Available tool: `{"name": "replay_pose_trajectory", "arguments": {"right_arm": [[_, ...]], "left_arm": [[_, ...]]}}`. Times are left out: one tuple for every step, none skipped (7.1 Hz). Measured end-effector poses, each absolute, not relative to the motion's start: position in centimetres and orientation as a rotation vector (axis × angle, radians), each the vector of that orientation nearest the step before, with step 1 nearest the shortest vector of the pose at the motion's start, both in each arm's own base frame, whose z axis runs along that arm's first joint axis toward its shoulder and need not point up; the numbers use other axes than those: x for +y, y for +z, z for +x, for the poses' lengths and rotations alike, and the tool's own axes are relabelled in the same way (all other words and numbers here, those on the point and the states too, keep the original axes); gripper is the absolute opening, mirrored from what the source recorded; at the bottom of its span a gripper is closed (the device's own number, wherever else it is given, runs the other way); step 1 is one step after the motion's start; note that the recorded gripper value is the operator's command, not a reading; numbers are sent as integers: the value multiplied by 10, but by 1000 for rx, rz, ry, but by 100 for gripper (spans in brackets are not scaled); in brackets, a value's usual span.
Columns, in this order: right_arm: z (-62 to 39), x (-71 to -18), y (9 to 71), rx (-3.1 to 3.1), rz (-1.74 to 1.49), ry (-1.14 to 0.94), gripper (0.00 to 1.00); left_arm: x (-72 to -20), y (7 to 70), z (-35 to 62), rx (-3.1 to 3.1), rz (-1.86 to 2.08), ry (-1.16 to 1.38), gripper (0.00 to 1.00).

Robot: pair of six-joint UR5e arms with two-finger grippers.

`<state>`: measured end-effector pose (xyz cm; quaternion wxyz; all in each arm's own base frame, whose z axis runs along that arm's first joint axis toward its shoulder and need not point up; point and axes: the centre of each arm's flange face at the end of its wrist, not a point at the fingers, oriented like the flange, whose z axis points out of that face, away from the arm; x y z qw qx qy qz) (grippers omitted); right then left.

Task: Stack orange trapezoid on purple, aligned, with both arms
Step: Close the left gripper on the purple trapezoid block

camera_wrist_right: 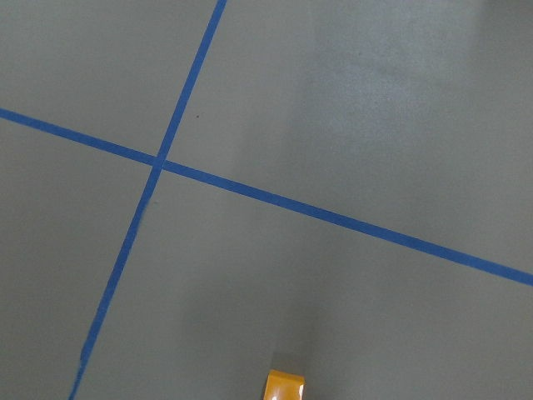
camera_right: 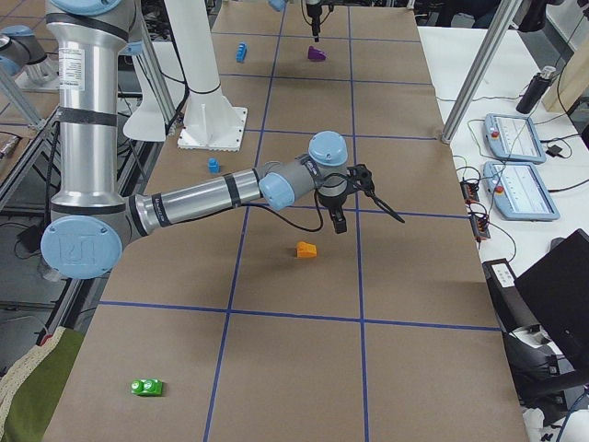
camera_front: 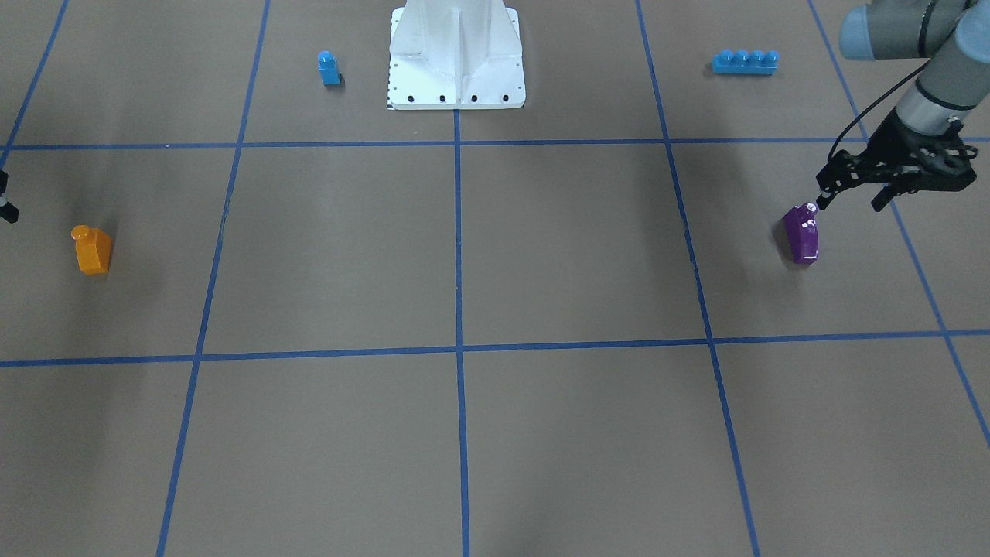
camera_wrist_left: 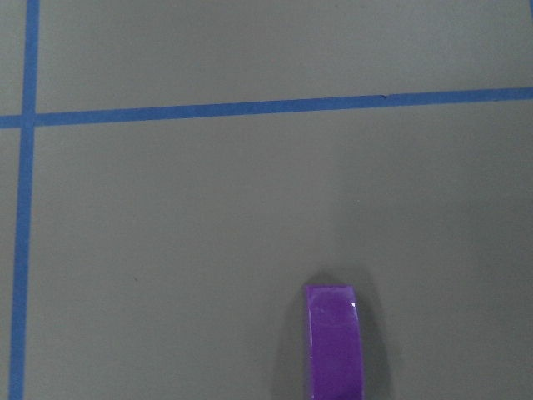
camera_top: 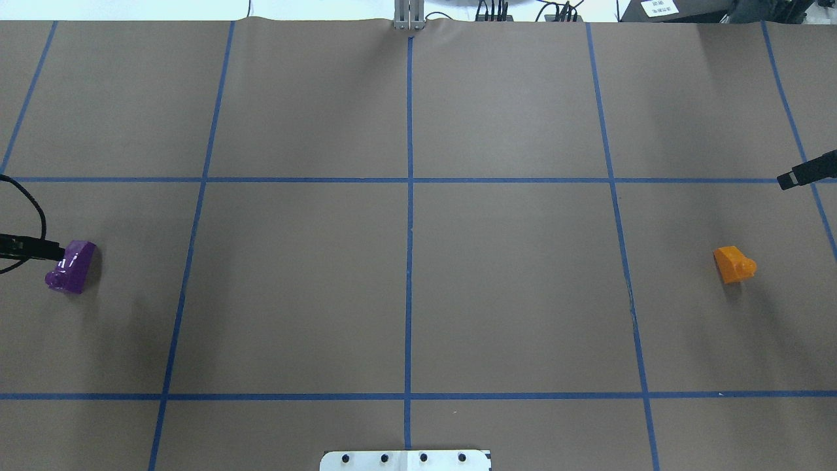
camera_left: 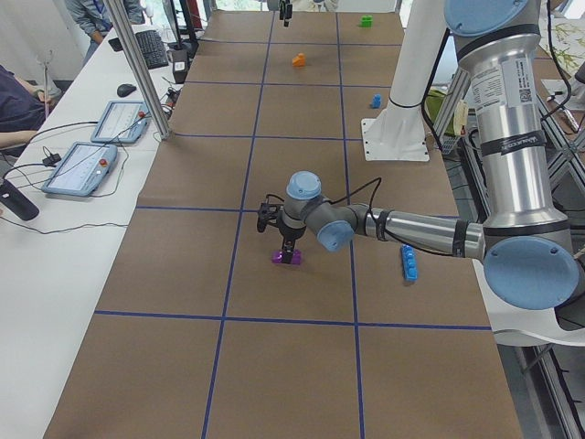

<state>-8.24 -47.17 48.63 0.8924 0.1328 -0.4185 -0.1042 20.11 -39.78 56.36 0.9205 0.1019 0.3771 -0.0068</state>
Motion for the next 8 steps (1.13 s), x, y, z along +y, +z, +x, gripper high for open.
{"name": "replay_pose_trajectory", "arguments": {"right_arm": [[-82, -472, 486, -868, 275, -216, 100], [-82, -472, 486, -868, 275, -216, 100], [-82, -472, 486, -868, 276, -216, 100], [-83, -472, 486, -869, 276, -217, 100], [-83, -472, 486, -869, 277, -217, 100], [-83, -472, 485, -869, 278, -217, 100], [-83, -472, 484, -869, 279, -218, 100], [-83, -473, 484, -870, 281, -218, 100]], "left_arm": [[-397, 567, 219, 760, 211, -1, 78], [-397, 570, 230, 752, 208, 12, 75], [-398, 575, 237, 747, 204, 25, 75], [-399, 579, 240, 741, 203, 43, 74], [-399, 585, 241, 731, 207, 72, 71], [-399, 590, 242, 722, 212, 111, 67], [-398, 591, 242, 719, 219, 146, 45], [-398, 591, 242, 720, 225, 164, 12]]}}
